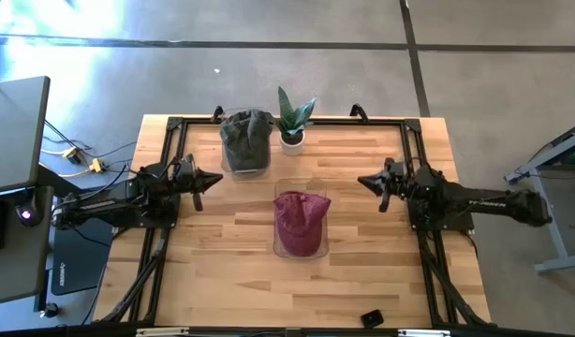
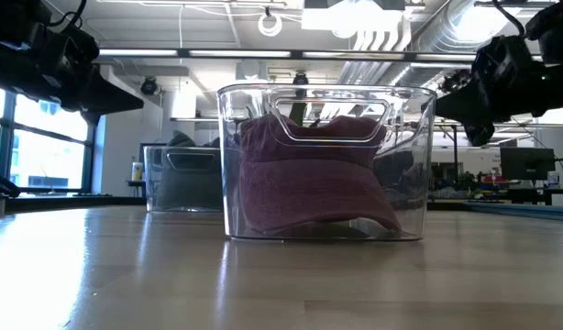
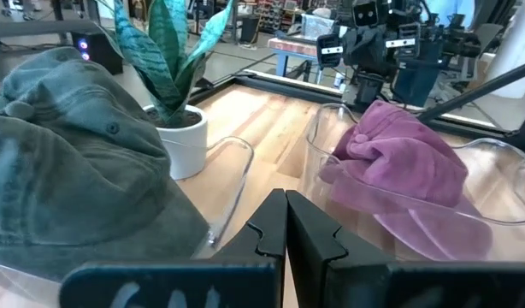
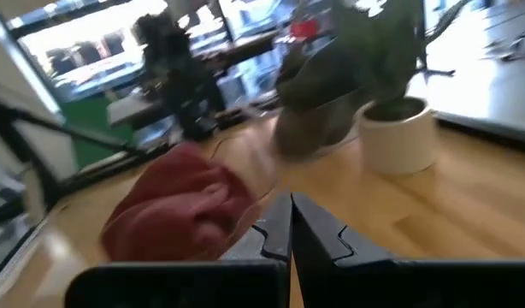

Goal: Pick & Place hat
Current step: Return to Home Position

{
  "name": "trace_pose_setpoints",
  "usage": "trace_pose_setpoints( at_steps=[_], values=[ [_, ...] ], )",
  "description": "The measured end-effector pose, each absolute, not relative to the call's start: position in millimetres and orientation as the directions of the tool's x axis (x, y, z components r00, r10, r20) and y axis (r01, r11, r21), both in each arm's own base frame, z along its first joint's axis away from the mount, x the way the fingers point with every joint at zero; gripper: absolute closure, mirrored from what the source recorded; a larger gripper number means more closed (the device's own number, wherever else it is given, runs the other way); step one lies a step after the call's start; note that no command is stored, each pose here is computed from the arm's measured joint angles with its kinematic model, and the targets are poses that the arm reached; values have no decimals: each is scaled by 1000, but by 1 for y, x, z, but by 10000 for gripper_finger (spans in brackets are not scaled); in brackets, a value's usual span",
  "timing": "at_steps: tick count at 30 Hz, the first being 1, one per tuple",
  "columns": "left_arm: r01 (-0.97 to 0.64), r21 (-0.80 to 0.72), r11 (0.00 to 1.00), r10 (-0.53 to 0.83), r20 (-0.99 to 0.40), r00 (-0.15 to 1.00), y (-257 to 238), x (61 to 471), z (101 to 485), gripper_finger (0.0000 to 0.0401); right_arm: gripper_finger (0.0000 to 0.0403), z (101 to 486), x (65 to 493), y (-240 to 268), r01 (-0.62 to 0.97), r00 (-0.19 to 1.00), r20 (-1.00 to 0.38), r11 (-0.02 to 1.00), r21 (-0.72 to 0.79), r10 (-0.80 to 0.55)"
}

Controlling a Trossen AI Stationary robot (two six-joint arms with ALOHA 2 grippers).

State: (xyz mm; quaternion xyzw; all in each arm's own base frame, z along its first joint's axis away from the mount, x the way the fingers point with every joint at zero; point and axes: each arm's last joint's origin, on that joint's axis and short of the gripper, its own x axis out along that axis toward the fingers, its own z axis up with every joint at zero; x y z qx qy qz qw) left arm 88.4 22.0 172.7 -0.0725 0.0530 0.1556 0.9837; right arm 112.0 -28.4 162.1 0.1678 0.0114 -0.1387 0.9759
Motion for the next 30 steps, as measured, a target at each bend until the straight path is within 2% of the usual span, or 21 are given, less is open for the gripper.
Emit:
trace_pose_setpoints(
  at_steps=[4,9,13,20,25,30],
  values=[
    [-288,-152,946,269,-134,954,21,89,172,401,403,159,112,-17,206,978,-96,915,347,-183],
    [-281,-149,948,261,-144,955,21,88,172,401,403,153,109,-11,243,965,-161,930,275,-205],
    [-282,-148,948,261,-145,954,21,88,171,401,403,153,109,-4,121,983,-162,961,247,-82],
    [-263,-155,952,241,-148,959,20,88,171,401,403,152,109,6,35,985,-171,977,212,2],
    [-240,-109,965,216,-195,957,19,87,170,401,403,152,109,10,27,986,-167,976,216,10],
    [-215,-99,972,198,-159,967,18,87,175,401,403,153,108,11,49,987,-158,969,241,-11]
  ],
)
